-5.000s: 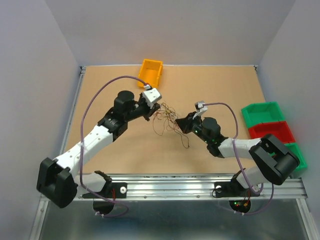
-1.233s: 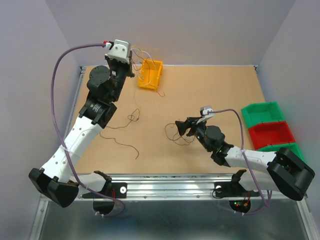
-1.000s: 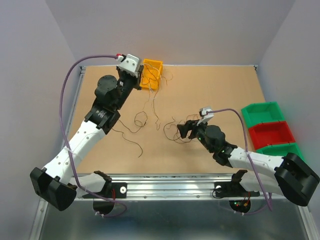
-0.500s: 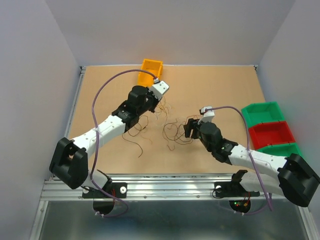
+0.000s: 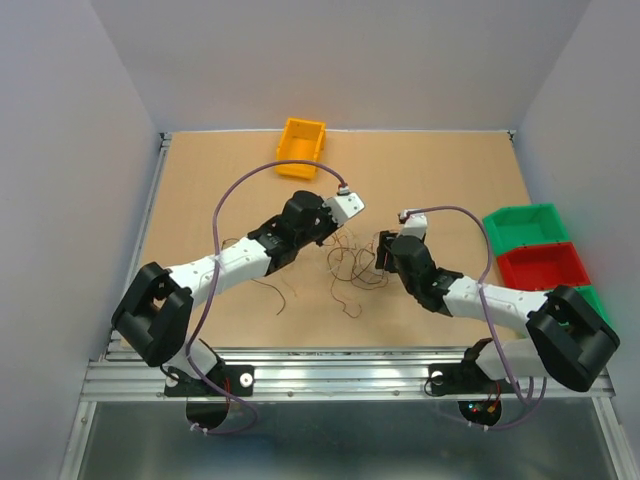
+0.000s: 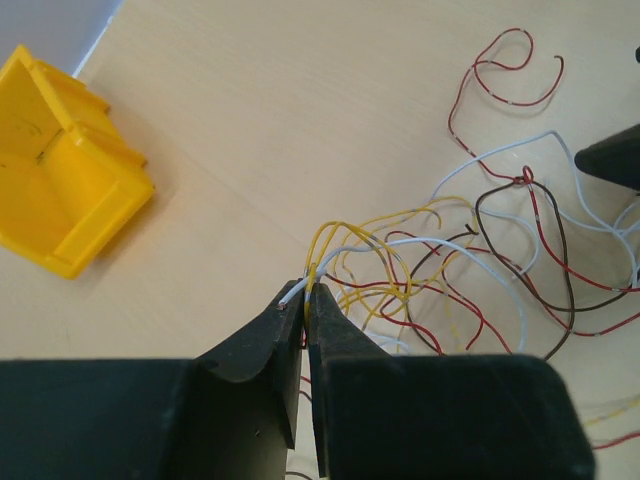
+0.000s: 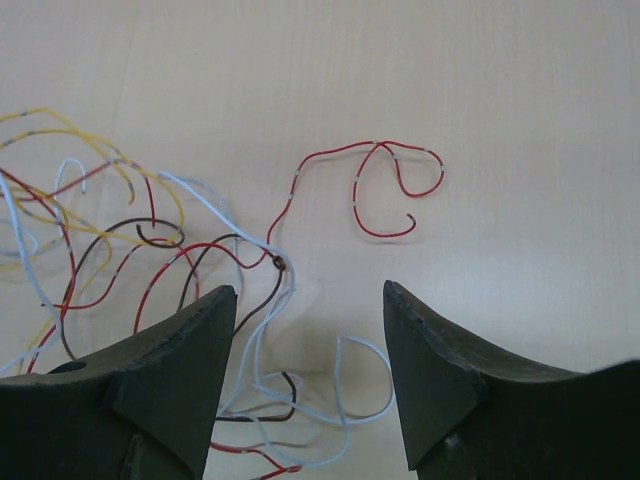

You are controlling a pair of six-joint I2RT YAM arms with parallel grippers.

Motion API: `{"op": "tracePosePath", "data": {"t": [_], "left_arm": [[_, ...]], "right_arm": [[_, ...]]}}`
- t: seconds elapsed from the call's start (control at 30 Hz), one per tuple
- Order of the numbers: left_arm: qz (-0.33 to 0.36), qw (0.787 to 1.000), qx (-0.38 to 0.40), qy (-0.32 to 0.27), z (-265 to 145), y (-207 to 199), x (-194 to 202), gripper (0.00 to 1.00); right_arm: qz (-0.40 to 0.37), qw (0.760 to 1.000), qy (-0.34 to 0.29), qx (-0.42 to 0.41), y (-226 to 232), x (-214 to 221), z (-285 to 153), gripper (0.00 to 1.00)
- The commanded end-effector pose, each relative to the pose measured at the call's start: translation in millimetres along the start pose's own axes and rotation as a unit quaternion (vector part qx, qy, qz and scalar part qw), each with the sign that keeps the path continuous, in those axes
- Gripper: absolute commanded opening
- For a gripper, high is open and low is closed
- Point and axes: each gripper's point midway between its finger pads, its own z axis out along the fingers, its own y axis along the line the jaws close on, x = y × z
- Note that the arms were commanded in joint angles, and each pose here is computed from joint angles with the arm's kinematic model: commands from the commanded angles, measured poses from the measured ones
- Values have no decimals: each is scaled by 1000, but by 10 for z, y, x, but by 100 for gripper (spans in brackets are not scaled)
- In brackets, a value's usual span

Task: Untangle the cables

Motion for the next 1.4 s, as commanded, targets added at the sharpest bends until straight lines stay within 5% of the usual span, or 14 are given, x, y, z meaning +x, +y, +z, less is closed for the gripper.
{"op": "tracePosePath", "data": {"t": [0.0, 0.43, 0.57, 0.67, 0.7, 0.77, 1.0, 1.37], "left_arm": [[21, 1000, -19, -1, 25, 61, -14, 17], [52, 996, 38, 62, 220, -264, 276, 17], [57, 995, 37, 76, 270, -297, 329, 17], [56, 995, 37, 74, 279, -303, 330, 17], [56, 995, 38, 73, 276, -307, 330, 18], [56, 995, 34, 71, 257, -289, 311, 22], [58, 997, 48, 8, 61, -328, 97, 50], [11, 992, -21, -121, -410, 59, -369, 66]], "right_arm": [[27, 999, -38, 5, 58, -309, 93, 64], [18, 999, -47, 2, 154, -323, 407, 57], [5, 999, -51, 12, 186, -339, 552, 47], [-2, 998, -55, 6, 236, -327, 633, 35], [-1, 998, -59, 4, 248, -346, 644, 15], [3, 998, -66, 5, 229, -384, 611, 1], [14, 988, -152, -7, 91, -1066, 38, 1], [58, 962, -259, -67, 78, -2261, -994, 1]]}}
